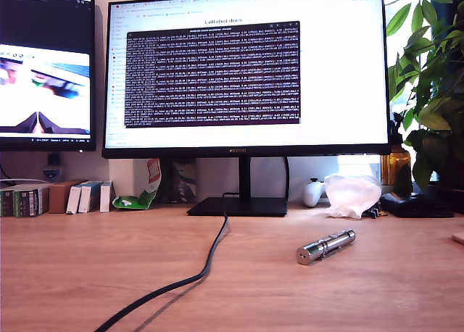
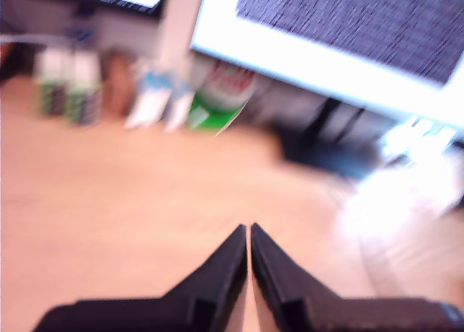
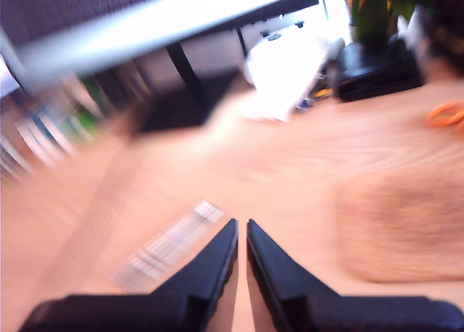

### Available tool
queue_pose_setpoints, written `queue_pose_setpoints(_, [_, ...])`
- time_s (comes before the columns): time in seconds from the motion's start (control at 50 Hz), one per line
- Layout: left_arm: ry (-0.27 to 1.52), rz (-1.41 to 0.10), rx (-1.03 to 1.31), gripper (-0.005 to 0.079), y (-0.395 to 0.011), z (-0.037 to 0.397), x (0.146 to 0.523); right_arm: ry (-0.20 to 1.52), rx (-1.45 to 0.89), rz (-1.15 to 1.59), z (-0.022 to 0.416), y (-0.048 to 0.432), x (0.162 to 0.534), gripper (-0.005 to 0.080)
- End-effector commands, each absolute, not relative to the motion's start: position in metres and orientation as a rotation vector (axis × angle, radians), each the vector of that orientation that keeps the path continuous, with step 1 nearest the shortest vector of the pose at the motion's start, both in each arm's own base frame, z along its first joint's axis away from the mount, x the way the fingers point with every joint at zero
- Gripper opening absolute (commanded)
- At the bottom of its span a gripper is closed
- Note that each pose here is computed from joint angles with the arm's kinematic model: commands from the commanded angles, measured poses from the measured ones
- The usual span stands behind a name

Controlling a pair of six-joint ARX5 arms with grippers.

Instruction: Pick the metallic laser pointer with your right arm, pass it to your left arm, then place it down to the left side of the table

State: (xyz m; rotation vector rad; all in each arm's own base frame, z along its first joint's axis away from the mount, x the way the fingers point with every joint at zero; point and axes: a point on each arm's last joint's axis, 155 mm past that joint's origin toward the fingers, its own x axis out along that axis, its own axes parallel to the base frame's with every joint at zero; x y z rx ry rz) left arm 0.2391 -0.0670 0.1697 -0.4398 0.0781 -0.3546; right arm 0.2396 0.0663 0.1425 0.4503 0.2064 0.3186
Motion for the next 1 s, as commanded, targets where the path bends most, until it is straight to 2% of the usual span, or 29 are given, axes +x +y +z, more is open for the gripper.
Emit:
queue_pose_setpoints(0.0, [0.034,-0.421,-0.447,-0.0012,-0.076,0.181,0.235,0.145,0.479,0.381,0.164,0.074,0.238,-0.0013])
queue_pose_setpoints(0.26, [-0.031,-0.632,-0.344,-0.002,-0.108,0.23,0.211,0.079,0.426,0.535,0.22,0.096,0.224,-0.0013])
queue_pose_setpoints(0.46, [-0.001,-0.778,-0.145,-0.002,-0.131,0.246,0.207,0.129,0.183,0.679,0.231,0.12,0.224,-0.0013])
queue_pose_setpoints(0.68, [0.128,-0.959,0.031,-0.002,-0.154,0.241,0.213,0.202,-0.145,0.794,0.226,0.132,0.245,-0.0013])
queue_pose_setpoints(0.8, [0.23,-0.986,0.093,-0.002,-0.154,0.229,0.224,0.197,-0.367,0.839,0.226,0.132,0.265,-0.0013])
queue_pose_setpoints(0.98, [0.394,-1.005,0.186,-0.002,-0.149,0.197,0.235,0.22,-0.581,0.899,0.223,0.131,0.294,-0.0012])
